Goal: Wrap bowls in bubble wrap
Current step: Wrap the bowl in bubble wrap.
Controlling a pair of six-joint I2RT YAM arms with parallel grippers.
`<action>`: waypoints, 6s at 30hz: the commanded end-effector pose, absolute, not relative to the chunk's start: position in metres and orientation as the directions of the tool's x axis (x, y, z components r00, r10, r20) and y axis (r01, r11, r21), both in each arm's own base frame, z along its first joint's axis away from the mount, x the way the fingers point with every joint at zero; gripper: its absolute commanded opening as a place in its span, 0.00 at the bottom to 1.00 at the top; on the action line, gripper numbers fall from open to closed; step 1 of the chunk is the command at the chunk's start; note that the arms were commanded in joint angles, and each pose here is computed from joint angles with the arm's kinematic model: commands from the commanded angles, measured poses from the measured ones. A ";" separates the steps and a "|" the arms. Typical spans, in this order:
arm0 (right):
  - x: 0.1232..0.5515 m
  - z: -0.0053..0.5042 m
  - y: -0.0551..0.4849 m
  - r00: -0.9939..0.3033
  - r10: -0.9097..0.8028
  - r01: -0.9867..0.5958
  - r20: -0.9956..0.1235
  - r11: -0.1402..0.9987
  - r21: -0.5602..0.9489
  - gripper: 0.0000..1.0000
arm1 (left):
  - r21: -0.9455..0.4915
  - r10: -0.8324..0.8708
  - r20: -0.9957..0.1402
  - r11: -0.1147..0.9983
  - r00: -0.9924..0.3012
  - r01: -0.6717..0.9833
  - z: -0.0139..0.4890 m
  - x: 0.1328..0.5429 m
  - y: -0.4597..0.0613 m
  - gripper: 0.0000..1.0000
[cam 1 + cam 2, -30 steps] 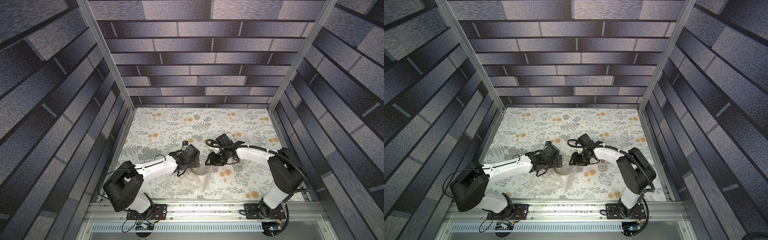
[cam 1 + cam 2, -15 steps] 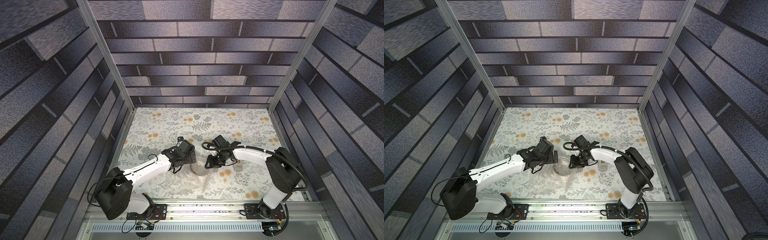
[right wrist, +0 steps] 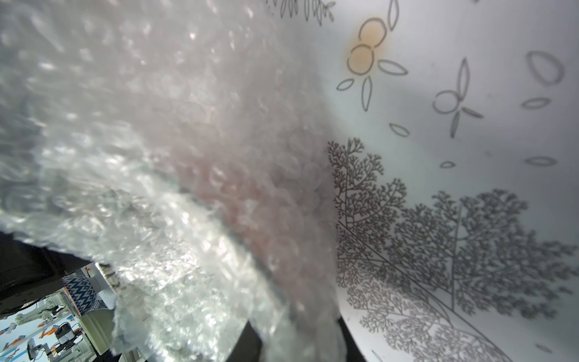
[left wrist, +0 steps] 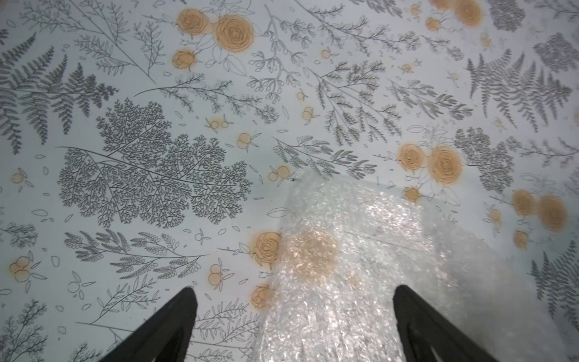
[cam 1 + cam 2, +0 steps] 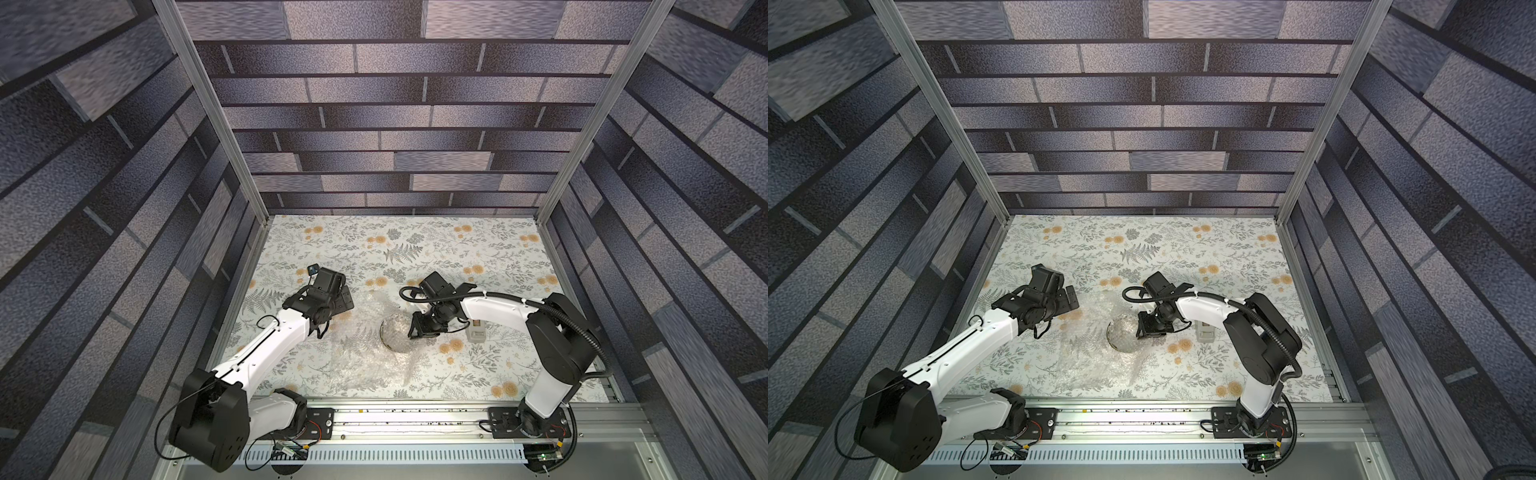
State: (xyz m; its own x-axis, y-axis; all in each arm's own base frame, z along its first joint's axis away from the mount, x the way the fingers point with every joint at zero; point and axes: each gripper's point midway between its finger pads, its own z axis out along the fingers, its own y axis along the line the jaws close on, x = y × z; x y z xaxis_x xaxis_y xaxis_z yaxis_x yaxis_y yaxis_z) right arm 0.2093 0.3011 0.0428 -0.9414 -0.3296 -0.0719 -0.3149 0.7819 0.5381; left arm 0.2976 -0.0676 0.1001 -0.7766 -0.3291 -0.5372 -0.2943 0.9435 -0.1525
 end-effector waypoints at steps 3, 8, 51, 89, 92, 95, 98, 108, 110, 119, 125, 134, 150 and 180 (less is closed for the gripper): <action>0.201 0.036 0.300 -0.933 -0.359 -0.325 -0.036 0.792 0.517 0.24 | -0.188 -0.392 -0.539 0.919 -0.745 -0.348 0.075 0.315 -0.053 0.95; 0.202 0.037 0.300 -0.932 -0.361 -0.328 -0.038 0.791 0.517 0.23 | -0.329 -0.439 -0.526 0.895 -0.728 -0.302 0.060 0.339 -0.062 0.78; 0.205 0.040 0.302 -0.936 -0.349 -0.321 -0.044 0.794 0.516 0.16 | -0.568 -0.253 -0.579 0.807 -0.776 0.160 0.139 0.319 -0.161 0.13; 0.299 0.055 0.313 -0.944 -0.317 -0.330 -0.095 0.876 0.352 0.00 | -0.326 0.003 -0.799 0.838 -0.602 0.438 0.175 0.378 -0.187 0.19; 0.303 0.048 0.312 -0.942 -0.327 -0.333 -0.076 0.880 0.339 0.00 | -0.323 0.024 -0.806 0.819 -0.592 0.473 0.179 0.376 -0.196 0.19; 0.304 0.045 0.313 -0.943 -0.327 -0.329 -0.064 0.880 0.343 0.00 | -0.315 0.056 -0.817 0.790 -0.574 0.525 0.185 0.367 -0.211 0.19; 0.304 0.040 0.314 -0.943 -0.328 -0.324 -0.050 0.880 0.347 0.00 | -0.306 0.090 -0.827 0.755 -0.555 0.579 0.190 0.353 -0.229 0.19; 0.307 0.035 0.322 -0.948 -0.315 -0.305 -0.036 0.875 0.375 0.00 | -0.350 0.163 -0.810 0.636 -0.564 0.687 0.182 0.309 -0.281 0.21; 0.307 0.036 0.325 -0.950 -0.310 -0.300 -0.039 0.871 0.389 0.00 | -0.362 0.175 -0.793 0.635 -0.584 0.683 0.171 0.306 -0.285 0.21; 0.311 0.053 0.329 -0.958 -0.276 -0.279 -0.076 0.845 0.457 0.33 | -0.382 0.208 -0.743 0.649 -0.636 0.658 0.132 0.300 -0.288 0.21; 0.319 0.079 0.329 -0.970 -0.207 -0.241 -0.125 0.799 0.551 0.43 | -0.397 0.217 -0.719 0.651 -0.660 0.647 0.117 0.296 -0.286 0.21; 0.322 0.111 0.322 -0.973 -0.159 -0.230 -0.170 0.759 0.608 0.46 | -0.406 0.225 -0.695 0.662 -0.683 0.631 0.104 0.287 -0.279 0.20; 0.317 0.123 0.305 -0.972 -0.146 -0.230 -0.187 0.764 0.603 0.48 | -0.420 0.252 -0.625 0.689 -0.739 0.591 0.065 0.275 -0.266 0.19; 0.304 0.085 0.327 -0.965 -0.227 -0.258 -0.132 0.729 0.634 0.74 | -0.432 0.260 -0.652 0.645 -0.712 0.631 0.093 0.279 -0.287 0.19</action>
State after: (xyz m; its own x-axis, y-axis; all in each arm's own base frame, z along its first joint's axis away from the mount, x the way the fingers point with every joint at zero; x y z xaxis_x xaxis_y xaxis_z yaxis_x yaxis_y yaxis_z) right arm 0.3051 0.3210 0.0962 -0.9697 -0.2042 -0.1341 -0.2420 0.7268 0.6428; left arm 0.2849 -0.2829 0.0861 -0.7065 0.2531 -0.6610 0.6250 0.6612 -0.4149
